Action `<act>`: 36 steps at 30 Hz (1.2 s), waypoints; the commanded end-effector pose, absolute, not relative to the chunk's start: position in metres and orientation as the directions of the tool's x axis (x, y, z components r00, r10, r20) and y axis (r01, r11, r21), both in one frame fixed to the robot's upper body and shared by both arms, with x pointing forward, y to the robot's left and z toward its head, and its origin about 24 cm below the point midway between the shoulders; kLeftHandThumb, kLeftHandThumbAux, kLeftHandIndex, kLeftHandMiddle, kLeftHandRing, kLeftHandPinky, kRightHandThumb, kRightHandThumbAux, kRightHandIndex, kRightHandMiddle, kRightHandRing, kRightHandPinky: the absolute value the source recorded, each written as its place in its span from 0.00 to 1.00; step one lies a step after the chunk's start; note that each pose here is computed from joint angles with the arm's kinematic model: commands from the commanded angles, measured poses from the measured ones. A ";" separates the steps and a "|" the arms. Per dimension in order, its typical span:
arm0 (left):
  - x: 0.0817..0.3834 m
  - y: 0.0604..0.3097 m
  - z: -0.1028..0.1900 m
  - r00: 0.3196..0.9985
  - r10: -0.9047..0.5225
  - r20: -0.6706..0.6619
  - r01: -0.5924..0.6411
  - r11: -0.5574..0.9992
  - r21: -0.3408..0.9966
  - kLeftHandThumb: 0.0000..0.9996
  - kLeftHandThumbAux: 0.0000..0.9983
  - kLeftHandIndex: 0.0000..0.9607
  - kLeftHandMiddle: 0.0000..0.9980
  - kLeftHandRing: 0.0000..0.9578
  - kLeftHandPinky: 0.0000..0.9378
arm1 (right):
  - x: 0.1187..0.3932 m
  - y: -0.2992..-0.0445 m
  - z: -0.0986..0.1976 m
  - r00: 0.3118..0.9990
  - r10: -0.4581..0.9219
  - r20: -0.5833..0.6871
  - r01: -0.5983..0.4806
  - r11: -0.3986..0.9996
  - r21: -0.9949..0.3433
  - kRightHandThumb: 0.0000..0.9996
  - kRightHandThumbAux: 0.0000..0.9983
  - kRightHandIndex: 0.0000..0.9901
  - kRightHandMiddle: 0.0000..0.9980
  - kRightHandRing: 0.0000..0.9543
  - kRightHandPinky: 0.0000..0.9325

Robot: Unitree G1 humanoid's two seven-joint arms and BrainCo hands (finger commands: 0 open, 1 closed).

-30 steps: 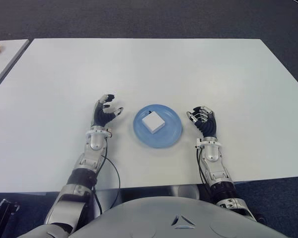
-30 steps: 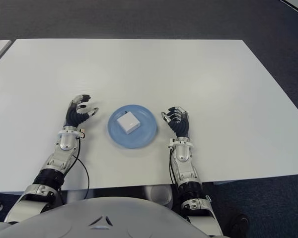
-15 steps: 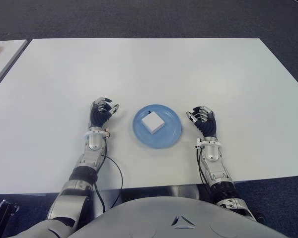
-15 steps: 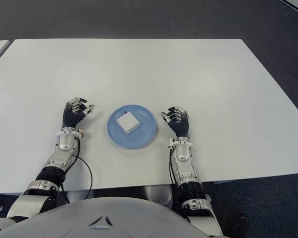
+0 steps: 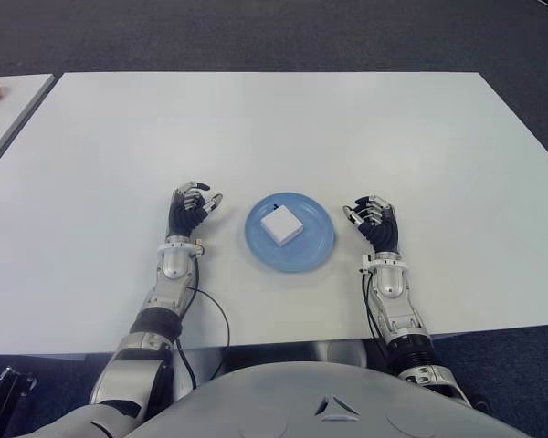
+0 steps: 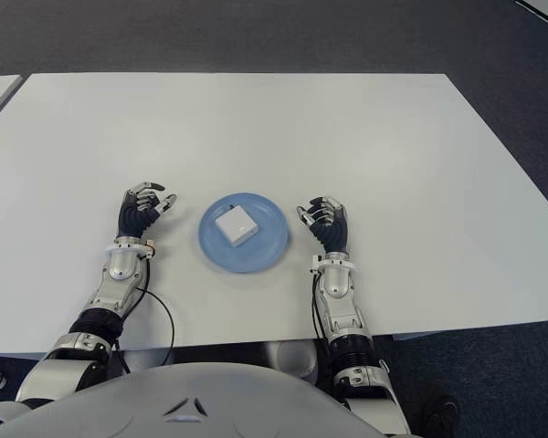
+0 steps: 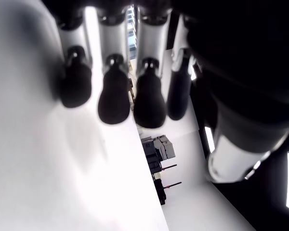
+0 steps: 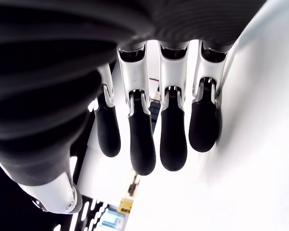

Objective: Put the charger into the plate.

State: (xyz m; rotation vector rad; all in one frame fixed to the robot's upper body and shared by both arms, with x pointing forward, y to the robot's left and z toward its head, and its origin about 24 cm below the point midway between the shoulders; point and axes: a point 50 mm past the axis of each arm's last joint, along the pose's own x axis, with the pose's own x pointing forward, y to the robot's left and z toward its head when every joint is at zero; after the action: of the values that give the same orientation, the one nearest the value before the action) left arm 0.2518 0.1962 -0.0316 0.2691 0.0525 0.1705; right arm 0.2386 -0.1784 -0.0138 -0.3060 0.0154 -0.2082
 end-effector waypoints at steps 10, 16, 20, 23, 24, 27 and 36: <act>0.240 0.194 -0.048 0.978 0.150 -0.142 -0.111 0.961 0.253 0.71 0.72 0.45 0.74 0.76 0.74 | 0.236 -0.180 -0.019 0.978 -0.207 -0.021 0.190 0.933 -0.307 0.70 0.73 0.43 0.55 0.60 0.62; 0.241 0.195 -0.046 0.980 0.148 -0.131 -0.111 0.961 0.251 0.71 0.72 0.45 0.75 0.77 0.77 | 0.236 -0.180 -0.019 0.979 -0.205 -0.020 0.189 0.932 -0.308 0.70 0.73 0.43 0.56 0.60 0.63; 0.241 0.194 -0.044 0.982 0.144 -0.121 -0.110 0.961 0.254 0.71 0.72 0.45 0.76 0.78 0.77 | 0.236 -0.180 -0.019 0.979 -0.205 -0.017 0.190 0.931 -0.311 0.70 0.73 0.43 0.56 0.60 0.62; 0.240 0.194 -0.042 0.984 0.140 -0.112 -0.107 0.959 0.263 0.71 0.72 0.45 0.76 0.78 0.77 | 0.235 -0.180 -0.019 0.979 -0.204 -0.015 0.189 0.931 -0.311 0.70 0.73 0.43 0.56 0.61 0.63; 0.240 0.194 -0.042 0.984 0.140 -0.111 -0.106 0.958 0.266 0.71 0.72 0.45 0.76 0.78 0.78 | 0.235 -0.180 -0.019 0.979 -0.203 -0.015 0.189 0.932 -0.311 0.70 0.73 0.43 0.56 0.61 0.63; 0.240 0.194 -0.042 0.984 0.139 -0.112 -0.105 0.957 0.271 0.71 0.72 0.45 0.76 0.78 0.80 | 0.235 -0.179 -0.018 0.979 -0.201 -0.014 0.187 0.932 -0.309 0.71 0.73 0.43 0.56 0.61 0.63; 0.239 0.194 -0.041 0.982 0.146 -0.119 -0.109 0.955 0.276 0.71 0.72 0.45 0.76 0.78 0.79 | 0.235 -0.178 -0.017 0.980 -0.200 -0.004 0.189 0.932 -0.309 0.71 0.73 0.43 0.56 0.62 0.64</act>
State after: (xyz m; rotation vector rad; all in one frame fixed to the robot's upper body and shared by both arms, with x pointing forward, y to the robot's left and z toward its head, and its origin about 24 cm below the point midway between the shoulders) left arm 0.2476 0.1936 -0.0293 0.2620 0.0661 0.1395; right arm 0.2385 -0.1789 -0.0129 -0.3099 0.0122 -0.2030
